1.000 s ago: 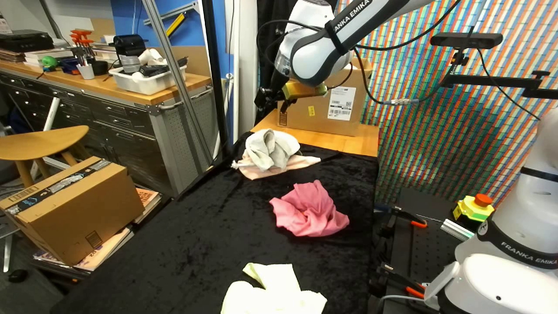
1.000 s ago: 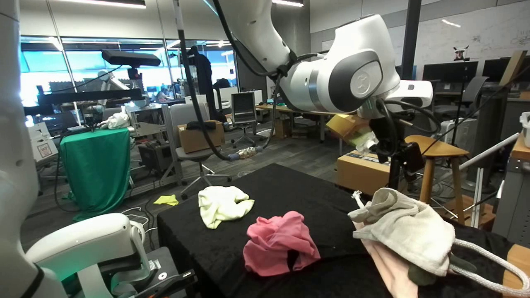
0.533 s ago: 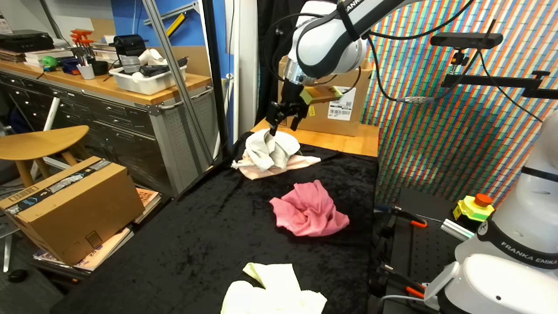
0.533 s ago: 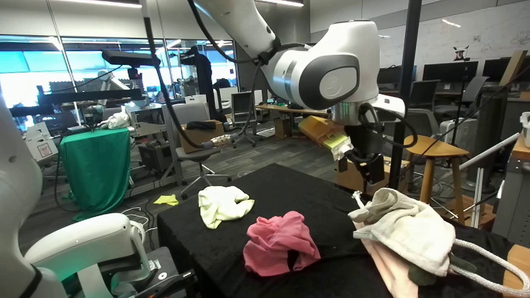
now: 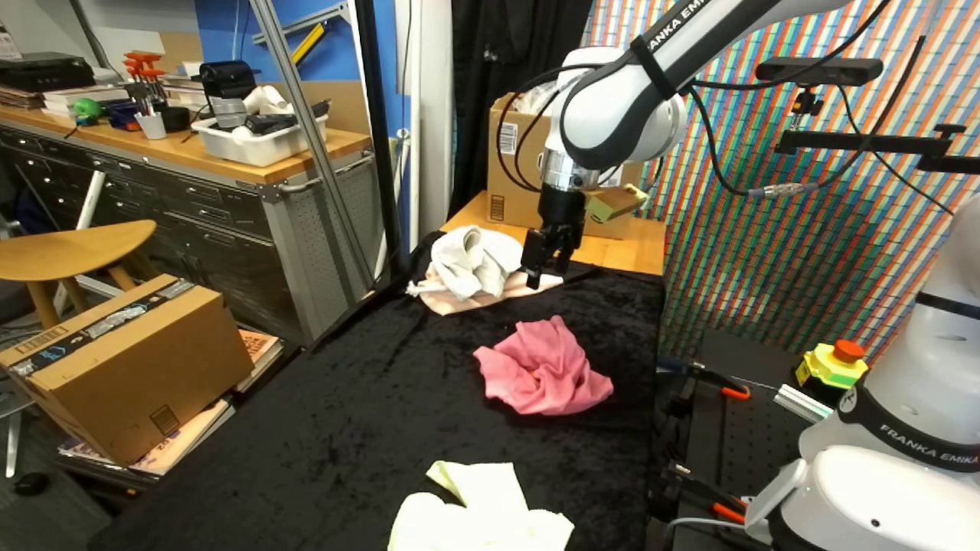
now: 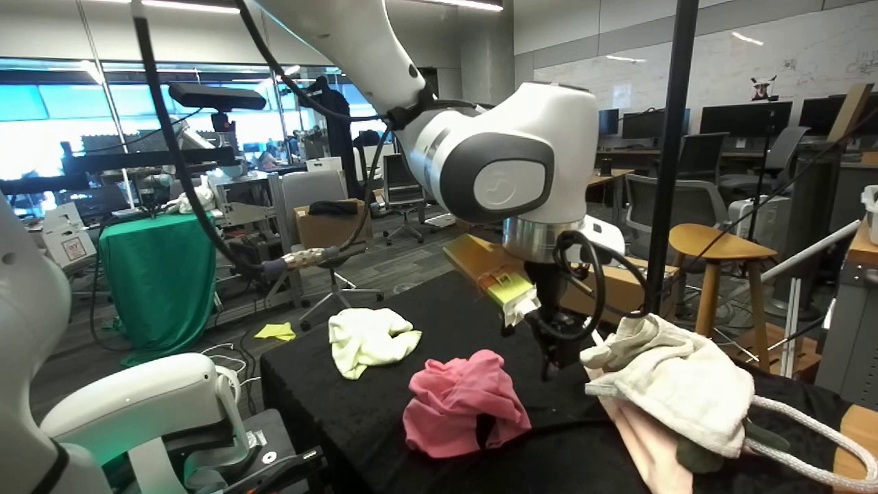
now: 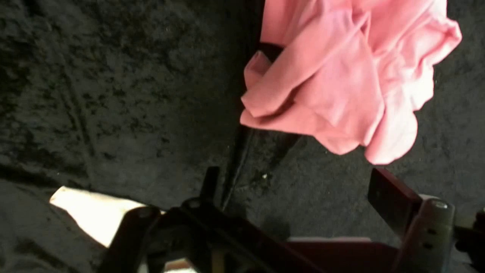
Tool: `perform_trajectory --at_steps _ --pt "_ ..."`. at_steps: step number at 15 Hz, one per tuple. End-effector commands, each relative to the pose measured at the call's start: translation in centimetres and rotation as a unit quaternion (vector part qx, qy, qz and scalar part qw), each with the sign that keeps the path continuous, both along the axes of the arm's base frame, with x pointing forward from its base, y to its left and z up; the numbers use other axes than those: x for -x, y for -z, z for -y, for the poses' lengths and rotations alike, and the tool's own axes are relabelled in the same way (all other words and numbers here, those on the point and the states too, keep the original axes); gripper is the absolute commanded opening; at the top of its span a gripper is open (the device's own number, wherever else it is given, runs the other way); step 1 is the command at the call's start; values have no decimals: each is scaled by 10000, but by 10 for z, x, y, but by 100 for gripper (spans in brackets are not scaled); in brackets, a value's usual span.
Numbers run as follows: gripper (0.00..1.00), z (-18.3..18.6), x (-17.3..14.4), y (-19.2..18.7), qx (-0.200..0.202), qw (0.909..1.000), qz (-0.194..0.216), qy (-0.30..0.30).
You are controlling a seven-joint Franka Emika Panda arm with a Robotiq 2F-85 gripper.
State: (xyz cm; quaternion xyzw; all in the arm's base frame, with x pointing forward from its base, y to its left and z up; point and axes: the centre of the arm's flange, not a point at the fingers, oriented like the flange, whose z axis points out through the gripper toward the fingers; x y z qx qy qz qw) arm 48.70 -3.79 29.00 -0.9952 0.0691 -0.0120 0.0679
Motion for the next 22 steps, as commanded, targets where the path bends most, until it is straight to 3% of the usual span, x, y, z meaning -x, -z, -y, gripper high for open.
perform_trajectory --at_steps 1,5,13,22 --pt "100 -8 29 21 -305 9986 -67 -430" --pt "100 -29 44 45 -530 9949 -197 -836" --pt "100 -60 49 69 -1007 9886 -23 -1116" --pt "100 -49 55 84 -597 9920 27 -1116"
